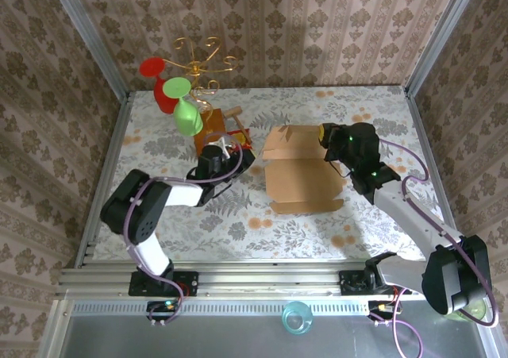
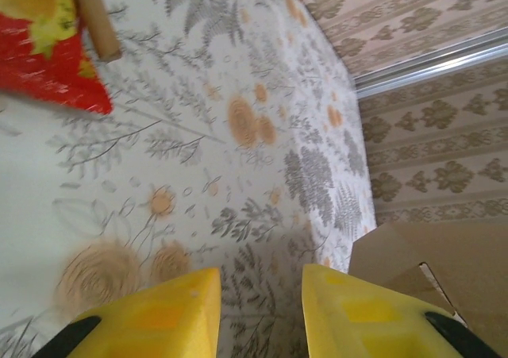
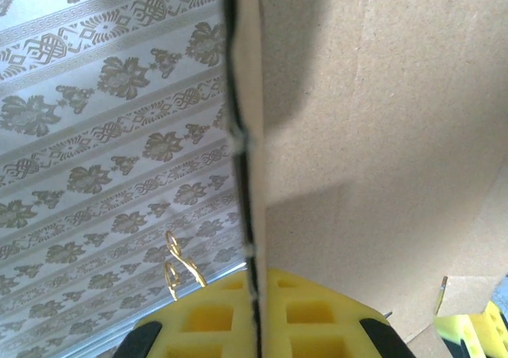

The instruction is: Fold the paper box

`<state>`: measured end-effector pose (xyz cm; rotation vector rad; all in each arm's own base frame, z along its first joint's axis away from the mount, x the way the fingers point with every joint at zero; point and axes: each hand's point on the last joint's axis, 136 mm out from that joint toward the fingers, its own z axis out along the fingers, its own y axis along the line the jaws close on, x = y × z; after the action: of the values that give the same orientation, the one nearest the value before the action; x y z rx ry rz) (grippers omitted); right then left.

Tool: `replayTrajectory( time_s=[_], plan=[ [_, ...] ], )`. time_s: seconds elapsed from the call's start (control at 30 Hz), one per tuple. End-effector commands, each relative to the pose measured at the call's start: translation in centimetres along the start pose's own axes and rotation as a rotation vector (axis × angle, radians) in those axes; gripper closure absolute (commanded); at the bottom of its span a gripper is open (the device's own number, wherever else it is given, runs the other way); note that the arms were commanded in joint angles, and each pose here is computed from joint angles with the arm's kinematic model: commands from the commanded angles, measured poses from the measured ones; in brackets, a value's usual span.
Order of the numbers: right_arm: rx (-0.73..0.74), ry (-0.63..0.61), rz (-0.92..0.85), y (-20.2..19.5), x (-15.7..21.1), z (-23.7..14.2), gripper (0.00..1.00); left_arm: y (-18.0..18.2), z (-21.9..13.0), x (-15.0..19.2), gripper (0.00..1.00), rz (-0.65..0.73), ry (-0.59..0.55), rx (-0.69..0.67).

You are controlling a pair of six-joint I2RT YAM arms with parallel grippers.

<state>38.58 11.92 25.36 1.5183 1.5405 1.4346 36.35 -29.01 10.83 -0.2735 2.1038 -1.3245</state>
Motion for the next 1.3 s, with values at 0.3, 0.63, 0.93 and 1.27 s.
replayTrajectory(
  time_s=[0.3, 0.63, 0.93, 1.27],
  plan=[
    [-0.009, 0.013, 0.050, 0.9, -0.5, 0.8, 1.00, -3.2, 1.0, 0.9, 0.61, 0.029, -0.032, 0.249],
    [-0.019, 0.018, 0.074, 1.0, -0.9, 1.5, 1.00, -4.0, 1.9, 2.1, 0.57, 0.036, -0.005, 0.268],
    [-0.024, 0.022, 0.104, 0.9, -1.2, 2.0, 1.00, -5.1, 2.6, 3.6, 0.48, 0.085, -0.002, 0.278],
    [-0.017, 0.034, 0.119, 0.2, -1.2, 2.2, 1.00, -4.4, 4.4, 4.4, 0.40, 0.094, 0.006, 0.263]
  ],
)
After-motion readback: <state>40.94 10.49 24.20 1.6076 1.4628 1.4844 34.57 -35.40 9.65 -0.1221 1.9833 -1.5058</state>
